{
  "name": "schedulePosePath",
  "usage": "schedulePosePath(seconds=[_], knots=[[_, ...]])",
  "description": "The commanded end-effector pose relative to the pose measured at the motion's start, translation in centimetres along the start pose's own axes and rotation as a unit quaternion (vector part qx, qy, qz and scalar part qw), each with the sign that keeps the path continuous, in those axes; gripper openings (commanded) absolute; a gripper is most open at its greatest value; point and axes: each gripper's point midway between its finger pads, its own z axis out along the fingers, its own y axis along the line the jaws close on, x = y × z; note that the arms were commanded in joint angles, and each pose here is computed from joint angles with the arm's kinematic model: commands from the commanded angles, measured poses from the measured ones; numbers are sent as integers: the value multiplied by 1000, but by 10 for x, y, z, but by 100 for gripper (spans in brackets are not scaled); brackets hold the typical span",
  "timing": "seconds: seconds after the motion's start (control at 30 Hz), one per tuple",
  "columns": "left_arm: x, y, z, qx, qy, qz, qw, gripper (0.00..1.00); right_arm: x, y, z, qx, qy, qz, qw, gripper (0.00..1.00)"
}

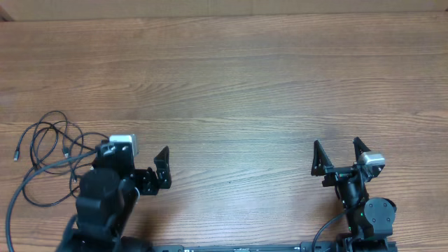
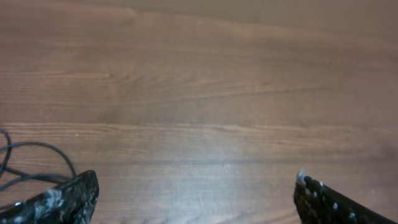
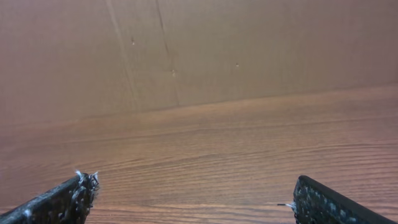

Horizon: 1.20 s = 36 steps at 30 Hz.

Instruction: Untangle cables

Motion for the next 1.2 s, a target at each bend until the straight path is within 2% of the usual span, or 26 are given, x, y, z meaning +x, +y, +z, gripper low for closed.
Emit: schedulePosePath(seconds=[0.0,0.27,0.5,0.77,0.93,1.17], knots=[[8,10,6,-9,-41,-12,999,99,3,0,0,-2,0,-2,1000,100],[7,18,15,9,-173,-22,985,100,3,0,0,-2,0,-2,1000,100],[0,17,11,29,-280,-8,959,100,3,0,0,-2,0,-2,1000,100],[-7,3,9,54,-366,78,926,100,3,0,0,-2,0,-2,1000,100],[6,7,21,46,-341,86,935,100,3,0,0,-2,0,-2,1000,100],[64,22,58,24,-204,82,975,100,3,0,0,-2,0,-2,1000,100]])
